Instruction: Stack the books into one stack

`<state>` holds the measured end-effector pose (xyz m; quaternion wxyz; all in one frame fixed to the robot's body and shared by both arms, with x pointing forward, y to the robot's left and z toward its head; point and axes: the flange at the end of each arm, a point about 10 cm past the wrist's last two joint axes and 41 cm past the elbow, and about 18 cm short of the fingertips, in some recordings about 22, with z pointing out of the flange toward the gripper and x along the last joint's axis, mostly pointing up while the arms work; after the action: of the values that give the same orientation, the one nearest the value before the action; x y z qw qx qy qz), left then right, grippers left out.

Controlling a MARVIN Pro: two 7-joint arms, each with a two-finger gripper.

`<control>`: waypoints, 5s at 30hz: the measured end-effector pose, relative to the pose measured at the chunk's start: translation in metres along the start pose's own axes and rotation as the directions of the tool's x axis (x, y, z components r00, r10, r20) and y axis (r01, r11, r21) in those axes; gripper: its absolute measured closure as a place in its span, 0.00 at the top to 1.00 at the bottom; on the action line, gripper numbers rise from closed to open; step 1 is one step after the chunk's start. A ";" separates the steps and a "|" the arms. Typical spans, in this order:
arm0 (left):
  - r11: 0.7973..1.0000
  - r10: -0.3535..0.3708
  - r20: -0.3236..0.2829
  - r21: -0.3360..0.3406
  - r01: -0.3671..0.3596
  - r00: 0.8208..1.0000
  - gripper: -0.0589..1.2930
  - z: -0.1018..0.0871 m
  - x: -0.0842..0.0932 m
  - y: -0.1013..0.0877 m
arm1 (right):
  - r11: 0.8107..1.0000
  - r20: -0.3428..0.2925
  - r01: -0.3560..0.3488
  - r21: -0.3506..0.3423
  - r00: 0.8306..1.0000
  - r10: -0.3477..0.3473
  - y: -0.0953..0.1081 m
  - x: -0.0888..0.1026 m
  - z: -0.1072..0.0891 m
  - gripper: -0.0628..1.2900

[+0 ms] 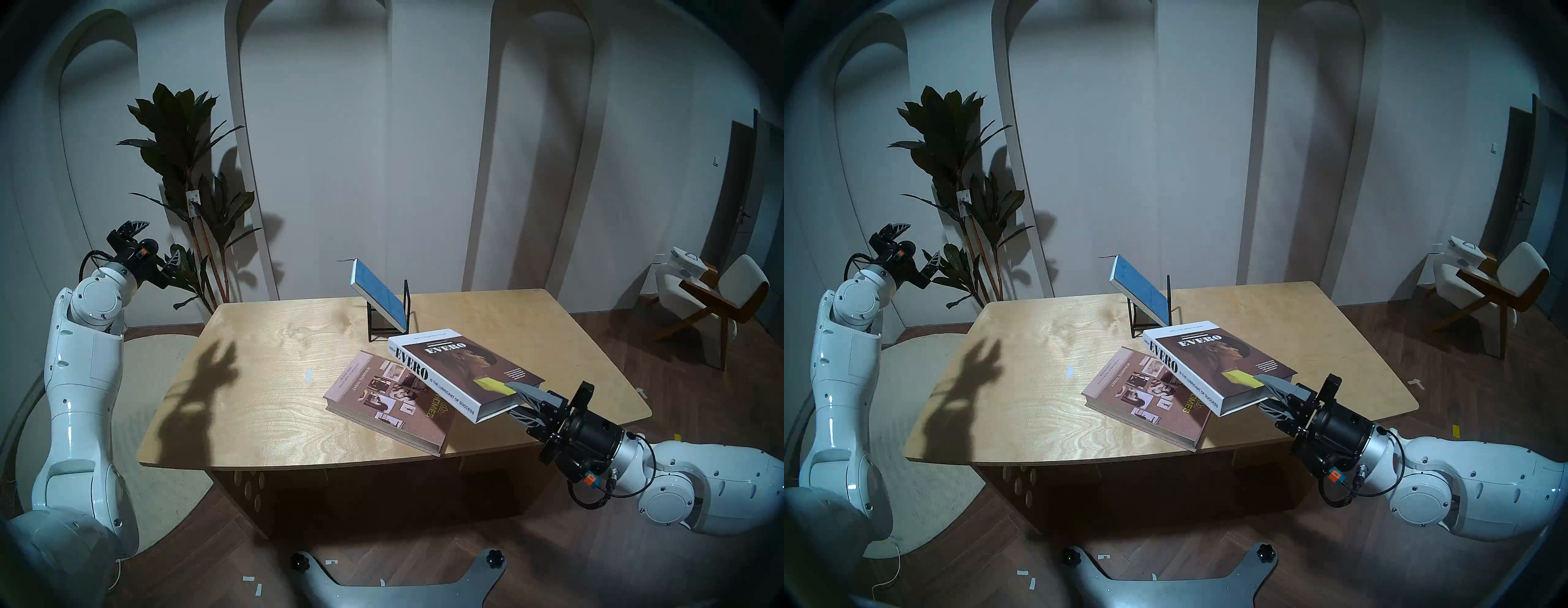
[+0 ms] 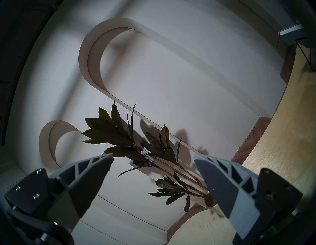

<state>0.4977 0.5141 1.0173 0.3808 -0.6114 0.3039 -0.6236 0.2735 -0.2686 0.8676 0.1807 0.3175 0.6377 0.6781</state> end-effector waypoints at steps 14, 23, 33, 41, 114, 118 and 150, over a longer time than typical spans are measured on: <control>1.000 0.000 0.000 0.000 0.000 1.000 0.96 0.000 0.000 0.000 | 0.998 -0.007 -0.040 0.048 0.999 0.041 -0.031 0.008 0.027 0.19; 1.000 0.000 0.000 0.000 0.000 1.000 0.96 0.000 0.000 0.000 | 0.998 -0.008 -0.044 0.054 0.999 0.045 -0.045 0.005 0.048 0.19; 1.000 0.000 0.000 0.000 0.000 1.000 0.96 0.000 0.000 0.000 | 0.998 -0.035 -0.050 0.024 0.998 0.051 -0.053 0.007 0.071 0.19; 1.000 0.000 0.000 0.001 0.000 1.000 0.96 0.000 0.000 0.000 | 0.999 -0.054 -0.043 -0.009 0.998 0.043 -0.048 0.009 0.082 0.19; 1.000 0.000 0.000 0.001 0.000 1.000 0.96 0.000 0.000 0.000 | 0.876 0.268 -0.414 0.247 0.898 0.348 -0.039 0.012 0.065 0.97; 1.000 -0.001 0.000 0.001 0.001 1.000 0.96 0.000 0.000 0.000 | 0.819 0.329 -0.498 0.284 0.854 0.404 -0.041 0.009 0.062 0.97; 1.000 0.000 0.000 0.001 0.000 1.000 0.96 0.000 0.000 0.000 | 0.096 0.654 -0.993 0.067 0.116 0.747 -0.005 -0.036 0.076 0.97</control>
<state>0.4977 0.5140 1.0175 0.3810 -0.6111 0.3035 -0.6239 0.3494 -0.2348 0.8538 -0.2247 0.8263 0.3823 0.3472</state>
